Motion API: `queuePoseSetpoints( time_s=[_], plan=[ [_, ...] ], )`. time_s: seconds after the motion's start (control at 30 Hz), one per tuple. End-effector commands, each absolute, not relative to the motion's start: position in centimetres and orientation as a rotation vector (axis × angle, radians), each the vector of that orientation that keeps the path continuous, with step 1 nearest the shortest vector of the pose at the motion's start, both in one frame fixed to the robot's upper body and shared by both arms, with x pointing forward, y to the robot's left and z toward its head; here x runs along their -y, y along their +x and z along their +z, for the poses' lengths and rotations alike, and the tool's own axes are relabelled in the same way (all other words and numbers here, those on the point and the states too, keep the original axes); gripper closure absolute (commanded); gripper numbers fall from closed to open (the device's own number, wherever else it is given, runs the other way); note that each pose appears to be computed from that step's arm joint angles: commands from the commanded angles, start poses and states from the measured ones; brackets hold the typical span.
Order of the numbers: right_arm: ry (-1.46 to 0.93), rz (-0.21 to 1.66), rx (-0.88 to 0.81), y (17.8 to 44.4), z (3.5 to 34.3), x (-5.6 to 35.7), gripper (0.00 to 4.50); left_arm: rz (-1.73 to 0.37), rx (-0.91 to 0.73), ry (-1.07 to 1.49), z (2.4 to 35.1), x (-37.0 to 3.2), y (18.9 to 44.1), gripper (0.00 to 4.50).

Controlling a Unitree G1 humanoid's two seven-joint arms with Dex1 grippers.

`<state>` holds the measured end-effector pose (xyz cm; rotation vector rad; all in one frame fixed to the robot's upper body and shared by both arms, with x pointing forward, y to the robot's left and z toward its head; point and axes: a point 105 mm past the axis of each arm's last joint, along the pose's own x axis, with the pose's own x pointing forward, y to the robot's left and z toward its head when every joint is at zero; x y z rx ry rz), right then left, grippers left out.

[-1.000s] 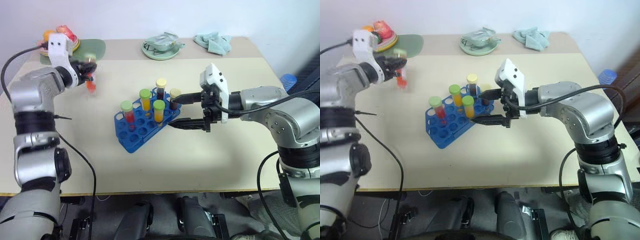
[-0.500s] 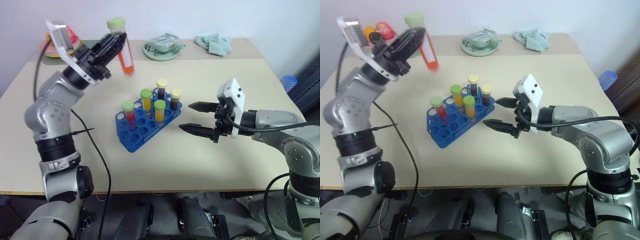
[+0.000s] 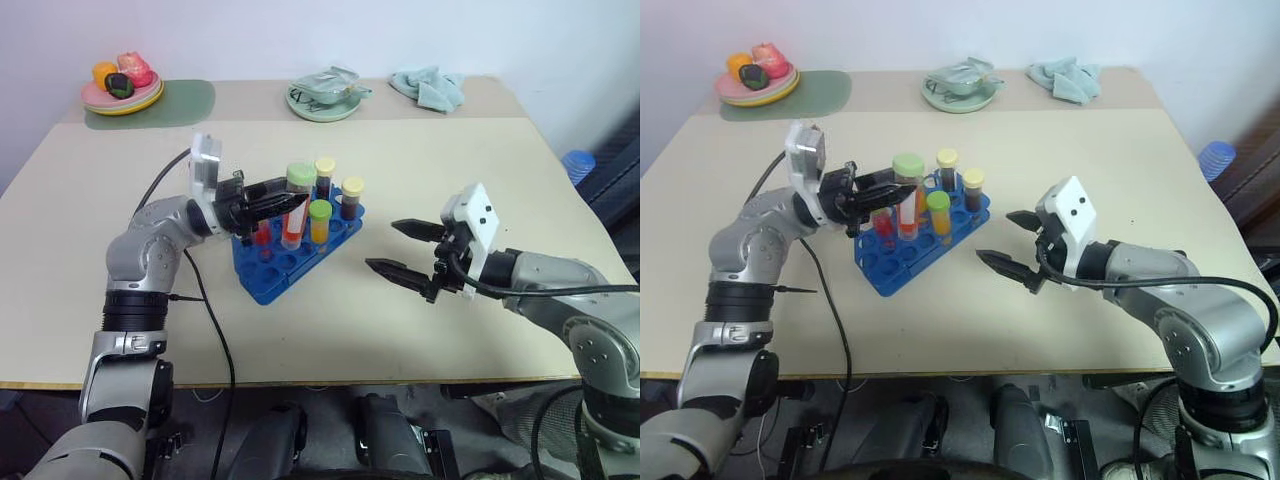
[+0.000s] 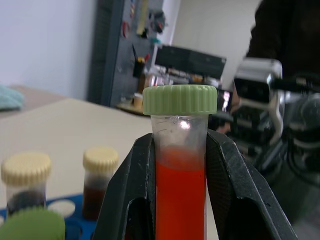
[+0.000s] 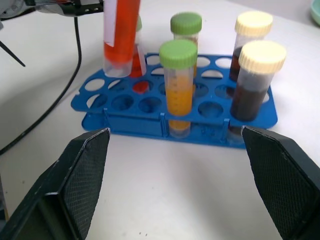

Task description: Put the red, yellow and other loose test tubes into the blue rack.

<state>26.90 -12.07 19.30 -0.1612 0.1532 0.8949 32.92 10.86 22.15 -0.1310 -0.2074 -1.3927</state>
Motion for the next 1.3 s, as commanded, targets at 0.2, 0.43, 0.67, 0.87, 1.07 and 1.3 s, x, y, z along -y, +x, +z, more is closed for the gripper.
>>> queuePoseSetpoints(
  time_s=[0.2,0.43,0.67,0.87,1.07,1.3],
  plan=[
    [-0.16,0.851,-0.076,25.9,20.5,12.2,0.18,-1.277,0.341,-0.062,24.3,-10.9,30.2,3.73],
    [-0.139,0.858,-0.083,25.8,20.1,11.9,0.18,-0.979,0.4,0.017,22.1,-11.2,31.2,3.73],
    [-0.129,0.859,-0.09,25.7,20.0,12.0,0.18,-0.966,0.374,0.007,19.7,-10.9,30.0,3.73],
    [-0.122,0.853,-0.092,25.5,19.8,12.1,0.18,-0.941,0.329,0.029,18.2,-11.6,30.0,3.73],
    [-0.113,0.845,-0.083,25.4,19.6,12.0,0.18,-0.892,0.248,0.044,15.4,-12.5,30.2,3.73],
    [-0.111,0.833,-0.062,25.6,19.9,12.0,0.18,-0.851,0.195,0.043,12.8,-13.6,30.2,3.73]
  ],
)
